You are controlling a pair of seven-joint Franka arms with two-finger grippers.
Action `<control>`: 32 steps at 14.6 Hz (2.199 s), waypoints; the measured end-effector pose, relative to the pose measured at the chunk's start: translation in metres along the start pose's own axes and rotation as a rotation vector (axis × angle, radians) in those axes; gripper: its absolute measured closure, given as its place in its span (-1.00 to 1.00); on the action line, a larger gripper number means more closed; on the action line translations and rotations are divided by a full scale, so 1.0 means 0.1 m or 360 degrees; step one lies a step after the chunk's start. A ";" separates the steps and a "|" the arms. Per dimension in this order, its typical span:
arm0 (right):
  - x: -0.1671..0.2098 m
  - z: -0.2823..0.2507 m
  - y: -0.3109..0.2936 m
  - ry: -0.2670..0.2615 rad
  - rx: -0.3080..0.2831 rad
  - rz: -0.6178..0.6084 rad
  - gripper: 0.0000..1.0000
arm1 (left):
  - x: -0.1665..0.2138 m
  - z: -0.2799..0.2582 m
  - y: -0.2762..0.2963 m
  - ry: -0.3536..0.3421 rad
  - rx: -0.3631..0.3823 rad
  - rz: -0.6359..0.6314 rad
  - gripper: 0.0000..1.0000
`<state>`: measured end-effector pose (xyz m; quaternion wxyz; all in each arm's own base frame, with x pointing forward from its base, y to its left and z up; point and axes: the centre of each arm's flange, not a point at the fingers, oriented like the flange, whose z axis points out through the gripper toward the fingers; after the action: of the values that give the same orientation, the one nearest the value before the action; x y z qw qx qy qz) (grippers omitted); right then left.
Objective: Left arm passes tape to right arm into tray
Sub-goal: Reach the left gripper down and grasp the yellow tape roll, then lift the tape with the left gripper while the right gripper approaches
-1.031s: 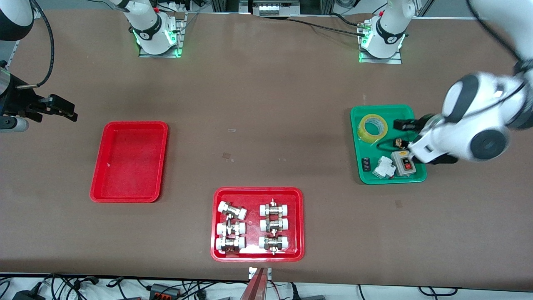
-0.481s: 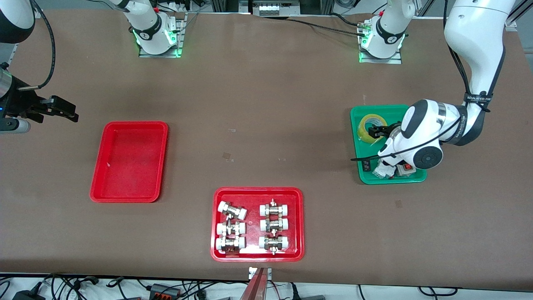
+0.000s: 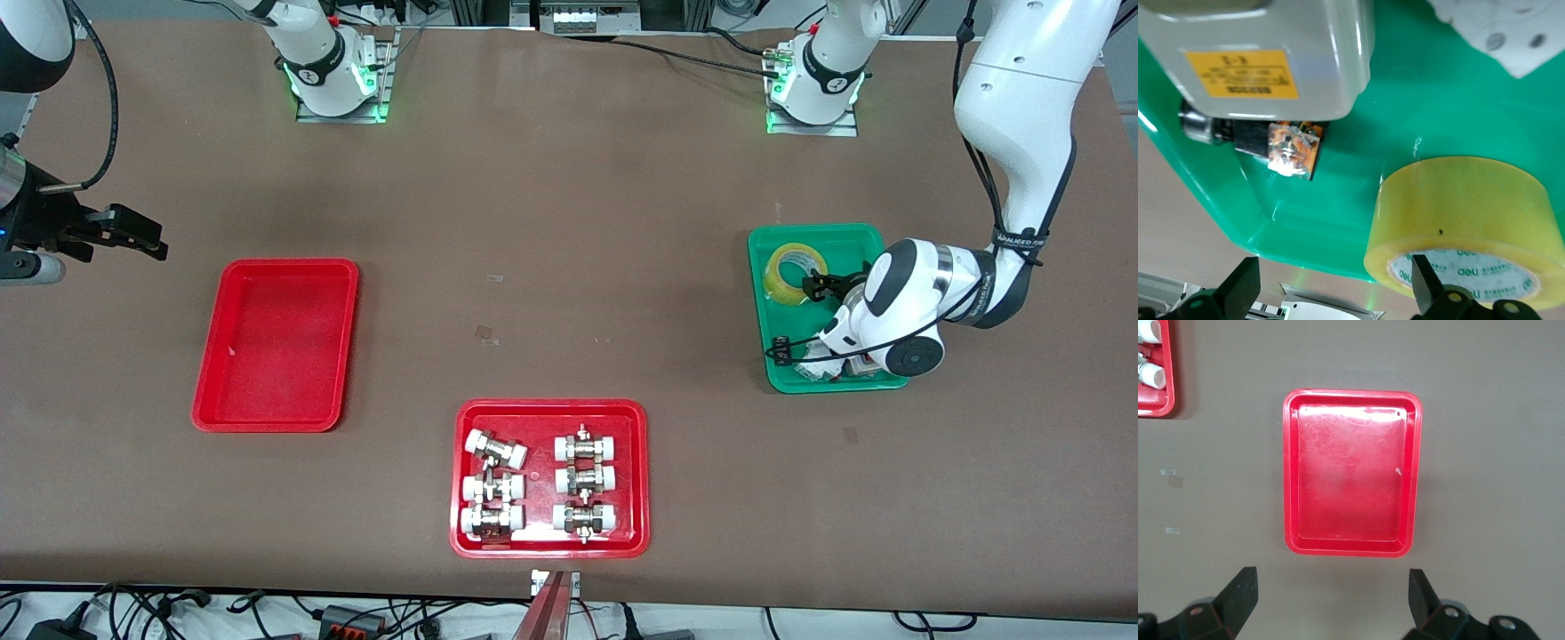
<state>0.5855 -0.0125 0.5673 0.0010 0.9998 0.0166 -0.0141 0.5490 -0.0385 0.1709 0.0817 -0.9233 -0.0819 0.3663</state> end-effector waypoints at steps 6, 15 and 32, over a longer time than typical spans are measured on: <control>0.00 0.00 0.01 -0.0001 0.0000 0.0002 -1.00 | 0.02 0.06 0.03 -0.0021 0.0004 0.0022 -0.52; 0.02 0.05 0.03 -0.0013 0.0001 0.0009 -1.00 | 0.03 -0.03 -0.04 -0.0021 -0.0011 0.0326 0.59; 0.07 0.17 0.03 -0.0044 0.0018 0.0010 -1.00 | -2.88 -3.24 1.61 0.0329 -0.0588 0.0555 0.59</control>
<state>0.5916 -0.0150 0.5504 -0.0042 0.9995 0.0133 -0.0279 0.5797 -0.2858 0.5605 -0.1445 -0.9552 0.0215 0.2576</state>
